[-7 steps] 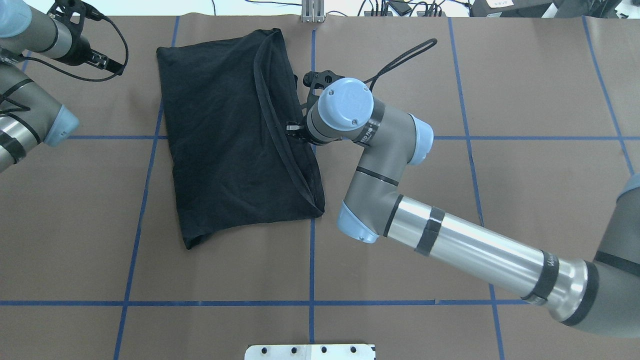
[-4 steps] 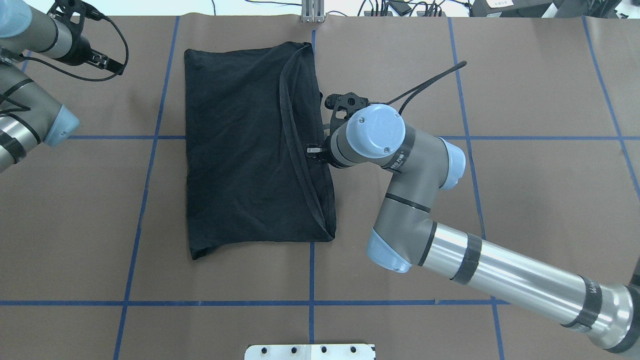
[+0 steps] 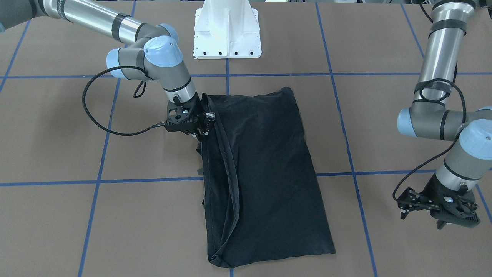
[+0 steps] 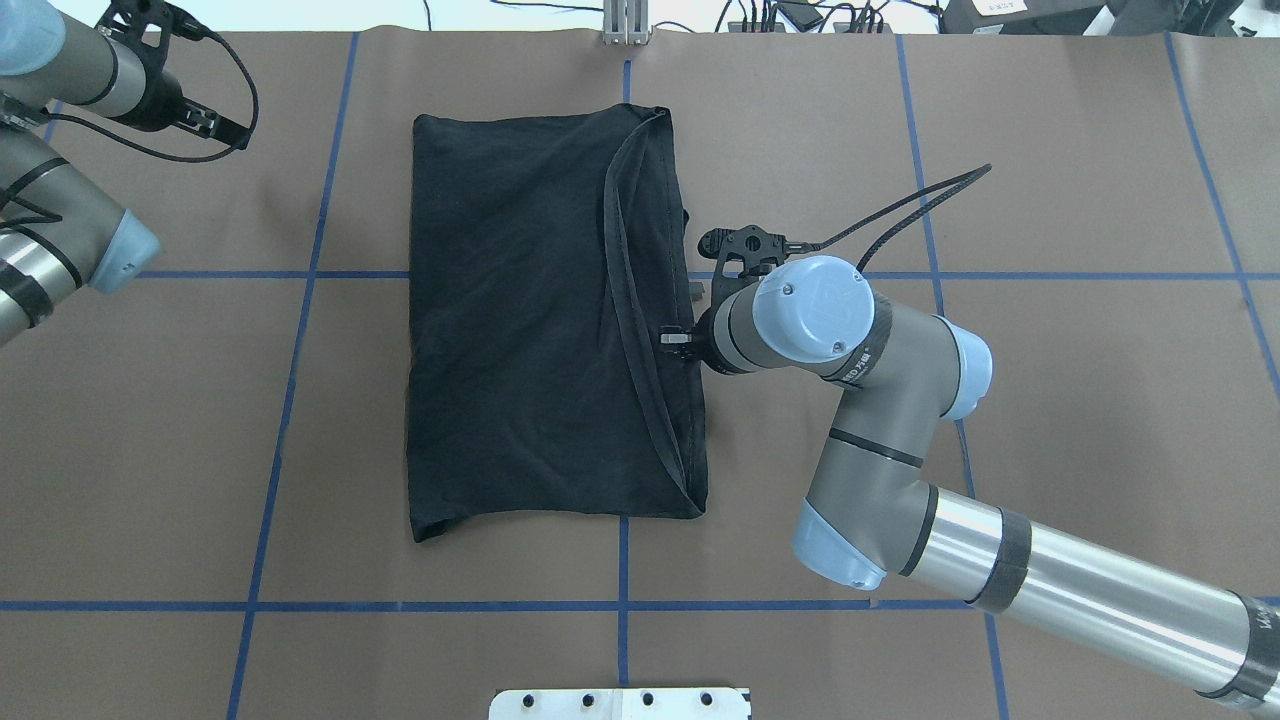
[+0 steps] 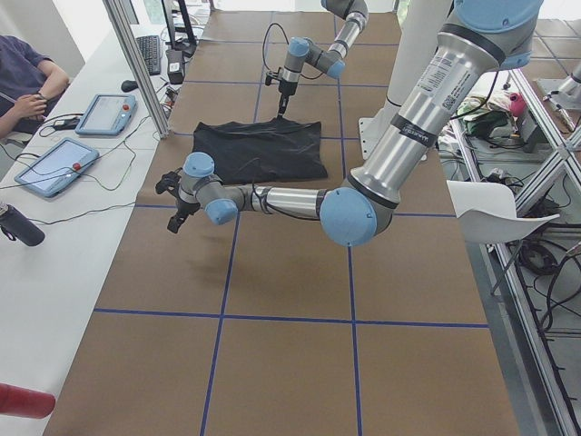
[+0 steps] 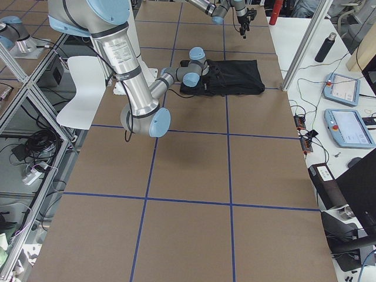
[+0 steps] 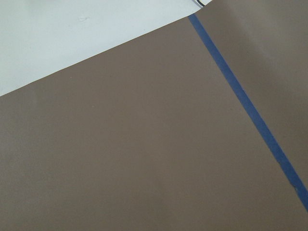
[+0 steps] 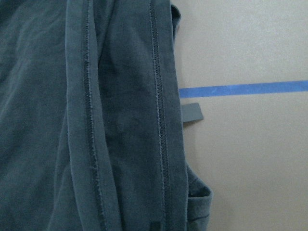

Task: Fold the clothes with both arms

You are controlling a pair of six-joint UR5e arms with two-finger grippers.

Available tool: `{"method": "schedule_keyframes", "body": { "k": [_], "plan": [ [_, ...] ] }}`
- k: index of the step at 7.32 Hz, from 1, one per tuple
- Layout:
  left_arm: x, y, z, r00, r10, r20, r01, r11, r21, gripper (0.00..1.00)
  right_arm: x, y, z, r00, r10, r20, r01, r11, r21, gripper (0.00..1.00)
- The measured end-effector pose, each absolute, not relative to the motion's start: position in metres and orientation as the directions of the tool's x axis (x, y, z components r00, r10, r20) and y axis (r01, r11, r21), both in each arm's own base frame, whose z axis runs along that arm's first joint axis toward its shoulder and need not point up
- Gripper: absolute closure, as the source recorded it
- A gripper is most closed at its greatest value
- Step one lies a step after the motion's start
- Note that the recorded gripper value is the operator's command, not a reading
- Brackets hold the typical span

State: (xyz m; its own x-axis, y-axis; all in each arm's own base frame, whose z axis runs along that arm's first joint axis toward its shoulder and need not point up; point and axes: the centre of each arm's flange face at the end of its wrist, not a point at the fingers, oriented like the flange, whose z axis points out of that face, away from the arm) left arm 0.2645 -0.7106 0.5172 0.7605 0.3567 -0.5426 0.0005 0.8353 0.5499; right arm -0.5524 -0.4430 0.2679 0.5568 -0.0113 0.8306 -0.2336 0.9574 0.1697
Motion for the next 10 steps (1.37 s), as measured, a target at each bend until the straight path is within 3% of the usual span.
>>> {"method": "schedule_keyframes", "body": {
  "k": [5,6,9,10],
  "plan": [
    [0.264,-0.710,0.518,0.760,0.356,-0.543,0.001,0.836,0.549,0.00,-0.586,-0.419,0.208,0.682,-0.055,0.730,-0.118,0.976,0.184,0.02],
    [0.264,-0.710,0.518,0.760,0.356,-0.543,0.001,0.836,0.548,0.00,-0.591,-0.402,0.206,0.722,-0.120,0.681,-0.042,0.976,0.216,0.07],
    [0.263,-0.710,0.518,0.761,0.354,-0.544,0.002,0.837,0.548,0.00,-0.601,-0.349,0.203,0.781,-0.353,0.514,0.186,0.919,0.348,0.41],
    [0.263,-0.710,0.518,0.761,0.354,-0.544,0.002,0.837,0.548,0.00,-0.607,-0.336,0.206,0.782,-0.390,0.486,0.223,0.903,0.366,0.48]
  ]
}}
